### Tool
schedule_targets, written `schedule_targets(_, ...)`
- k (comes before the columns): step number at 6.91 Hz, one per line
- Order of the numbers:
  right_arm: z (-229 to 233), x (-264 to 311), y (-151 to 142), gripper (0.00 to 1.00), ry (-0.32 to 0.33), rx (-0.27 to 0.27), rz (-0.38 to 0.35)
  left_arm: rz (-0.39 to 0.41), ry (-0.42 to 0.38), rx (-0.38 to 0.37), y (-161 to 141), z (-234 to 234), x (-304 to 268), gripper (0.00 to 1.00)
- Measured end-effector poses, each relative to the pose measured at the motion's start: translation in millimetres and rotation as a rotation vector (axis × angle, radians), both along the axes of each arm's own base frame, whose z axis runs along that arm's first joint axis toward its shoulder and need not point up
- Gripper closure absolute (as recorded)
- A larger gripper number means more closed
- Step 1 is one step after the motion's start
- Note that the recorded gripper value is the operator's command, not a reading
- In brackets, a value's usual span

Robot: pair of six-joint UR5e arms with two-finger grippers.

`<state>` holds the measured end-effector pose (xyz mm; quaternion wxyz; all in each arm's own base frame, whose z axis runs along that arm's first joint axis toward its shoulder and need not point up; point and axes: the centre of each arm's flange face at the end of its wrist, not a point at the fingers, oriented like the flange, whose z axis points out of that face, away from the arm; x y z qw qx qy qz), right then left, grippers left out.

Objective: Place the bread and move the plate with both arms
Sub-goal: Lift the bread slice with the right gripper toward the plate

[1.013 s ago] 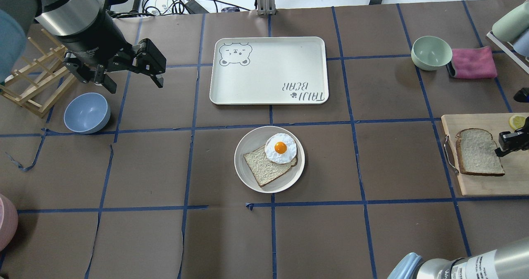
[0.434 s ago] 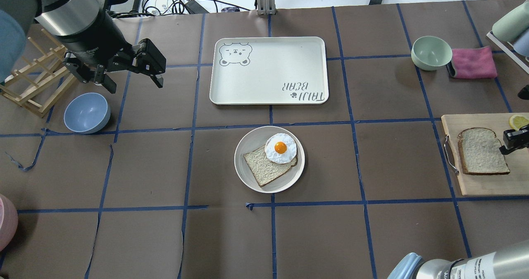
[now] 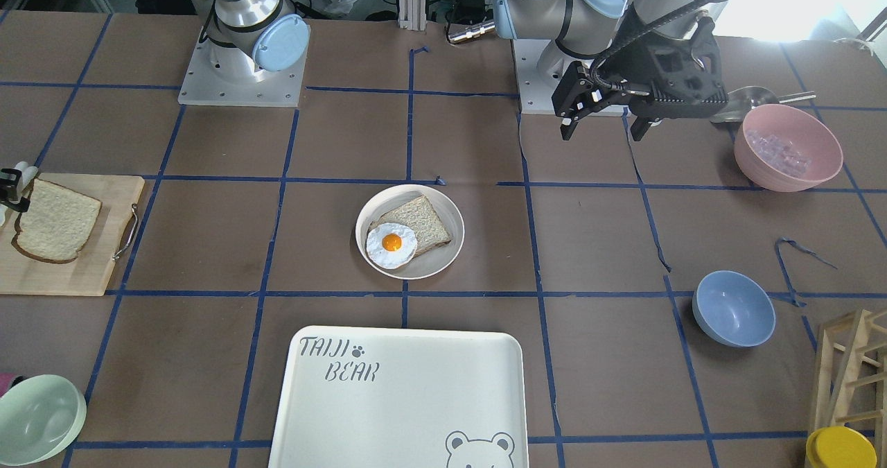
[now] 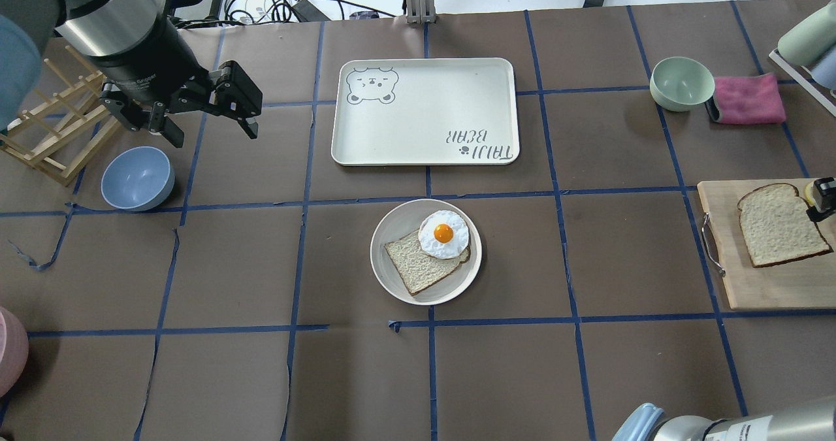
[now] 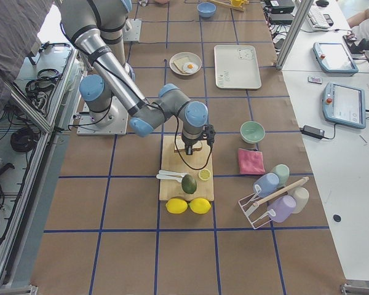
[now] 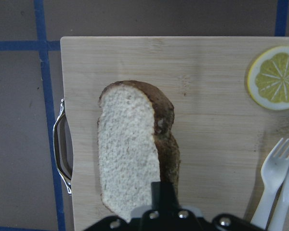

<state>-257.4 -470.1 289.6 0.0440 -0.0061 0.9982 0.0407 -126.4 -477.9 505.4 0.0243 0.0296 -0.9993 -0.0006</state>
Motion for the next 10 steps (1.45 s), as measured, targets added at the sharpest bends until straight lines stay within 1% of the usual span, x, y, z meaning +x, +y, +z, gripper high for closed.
schedule_targets(2, 66, 39, -27, 1.0, 0.043, 0.023, 0.007, 0.0, 0.0, 0.0, 0, 0, 0, 0.0)
schedule_targets(3, 98, 64, -42, 1.0, 0.07, 0.026, 0.02, 0.0, 0.0, 0.0, 0, 0, 0, 0.0)
schedule_targets(4, 120, 95, -57, 1.0, 0.092, 0.017, 0.035, 0.0, 0.0, 0.0, 0, 0, 0, 0.0)
schedule_targets(5, 132, 139, -71, 1.0, 0.107, 0.006, 0.046, 0.0, 0.001, 0.0, 0, 0, 0, 0.0)
schedule_targets(7, 137, 246, -85, 1.0, 0.116, -0.008, 0.047, 0.0, 0.001, 0.0, 0, 0, 0, 0.0)
schedule_targets(8, 135, 313, -83, 1.0, 0.106, -0.011, 0.023, 0.0, 0.002, 0.0, 0, 0, 0, 0.0)
schedule_targets(9, 131, 389, -72, 1.0, 0.092, -0.009, -0.012, 0.0, 0.002, 0.0, 0, 0, 0, 0.0)
schedule_targets(10, 125, 467, -55, 1.0, 0.072, -0.012, -0.053, 0.0, 0.001, 0.0, 0, 0, 0, 0.0)
